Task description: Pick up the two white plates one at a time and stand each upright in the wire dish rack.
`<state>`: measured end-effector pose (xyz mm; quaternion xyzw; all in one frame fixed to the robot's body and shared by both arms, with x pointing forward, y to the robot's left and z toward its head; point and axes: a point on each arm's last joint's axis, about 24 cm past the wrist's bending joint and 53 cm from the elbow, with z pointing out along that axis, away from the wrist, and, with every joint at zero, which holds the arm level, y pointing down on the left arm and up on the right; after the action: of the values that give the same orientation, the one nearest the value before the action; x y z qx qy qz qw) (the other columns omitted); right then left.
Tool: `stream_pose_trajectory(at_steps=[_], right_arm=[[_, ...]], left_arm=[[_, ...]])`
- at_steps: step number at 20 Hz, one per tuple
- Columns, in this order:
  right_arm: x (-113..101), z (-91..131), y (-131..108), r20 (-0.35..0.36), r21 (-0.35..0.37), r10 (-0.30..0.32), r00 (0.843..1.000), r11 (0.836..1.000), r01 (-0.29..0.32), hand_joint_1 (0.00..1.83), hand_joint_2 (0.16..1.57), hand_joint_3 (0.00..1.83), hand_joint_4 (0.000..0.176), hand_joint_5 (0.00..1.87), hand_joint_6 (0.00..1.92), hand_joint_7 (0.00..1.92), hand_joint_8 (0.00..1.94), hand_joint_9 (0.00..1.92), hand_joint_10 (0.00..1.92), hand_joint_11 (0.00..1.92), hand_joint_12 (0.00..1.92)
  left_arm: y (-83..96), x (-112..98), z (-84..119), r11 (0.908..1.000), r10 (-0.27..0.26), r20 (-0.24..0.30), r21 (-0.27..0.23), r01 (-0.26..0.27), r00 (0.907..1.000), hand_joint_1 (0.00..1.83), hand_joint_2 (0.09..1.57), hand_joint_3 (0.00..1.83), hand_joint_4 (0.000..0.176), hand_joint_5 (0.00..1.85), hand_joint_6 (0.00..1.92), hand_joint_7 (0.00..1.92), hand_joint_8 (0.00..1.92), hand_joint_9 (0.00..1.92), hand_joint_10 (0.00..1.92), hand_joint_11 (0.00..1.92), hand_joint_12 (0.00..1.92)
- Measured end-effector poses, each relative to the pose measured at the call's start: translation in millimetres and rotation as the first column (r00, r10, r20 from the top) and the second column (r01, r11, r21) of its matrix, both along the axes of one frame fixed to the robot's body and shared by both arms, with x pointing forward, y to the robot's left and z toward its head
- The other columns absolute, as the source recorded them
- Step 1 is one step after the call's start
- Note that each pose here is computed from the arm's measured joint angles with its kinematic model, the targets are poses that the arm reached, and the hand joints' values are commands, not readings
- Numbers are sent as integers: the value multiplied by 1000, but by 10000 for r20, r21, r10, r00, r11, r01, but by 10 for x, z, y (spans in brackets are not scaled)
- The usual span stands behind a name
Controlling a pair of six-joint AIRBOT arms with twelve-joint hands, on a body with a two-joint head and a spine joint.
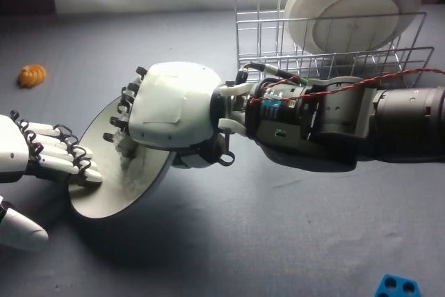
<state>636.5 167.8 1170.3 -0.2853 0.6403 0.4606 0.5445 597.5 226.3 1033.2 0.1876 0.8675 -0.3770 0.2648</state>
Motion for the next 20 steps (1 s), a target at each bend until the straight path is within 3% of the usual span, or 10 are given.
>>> stream_pose_trajectory(at_steps=[5,8,13,16,17,20], right_arm=[[-66,16,-28,96,58,118,9999,9999,-118,1381,1095,1,0,914,1056,1016,911,1006,1025,788,1161],[-85,-11,-78,48,85,120,9999,9999,-121,1379,1104,0,0,915,1056,990,970,971,1069,749,1236],[-82,-4,-94,3,151,103,9999,9998,-103,1382,1092,0,0,948,1008,1012,914,995,1045,770,1203],[-89,5,-111,-81,197,94,9999,9998,-92,1380,1095,2,0,933,1029,1008,917,985,1065,767,1210],[-123,16,-129,-95,195,139,9999,9997,-137,1379,1103,0,0,915,1047,1006,934,964,1090,758,1225],[-221,27,-169,-185,218,275,9994,9994,-271,1380,1101,0,0,917,1042,1009,930,974,1074,764,1218]], left_arm=[[-19,-7,14,9999,-107,39,-18,107,9999,0,1106,0,0,363,0,355,0,324,0,0,601],[-109,39,106,9986,-519,490,95,515,9974,0,1114,0,0,379,0,368,0,336,0,0,624],[-210,142,324,9979,-632,1146,-93,647,9914,0,1114,0,0,373,1,358,0,322,0,0,612],[-311,170,530,9960,-752,1627,-352,820,9838,0,1109,0,0,372,1,362,1,336,6,12,621],[-349,177,713,9940,-752,1938,-640,891,9782,0,1111,0,0,382,4,371,5,338,5,7,622],[-349,208,1011,9908,-554,2447,-1066,837,9680,0,1111,0,0,363,1,354,0,319,1,0,597]])
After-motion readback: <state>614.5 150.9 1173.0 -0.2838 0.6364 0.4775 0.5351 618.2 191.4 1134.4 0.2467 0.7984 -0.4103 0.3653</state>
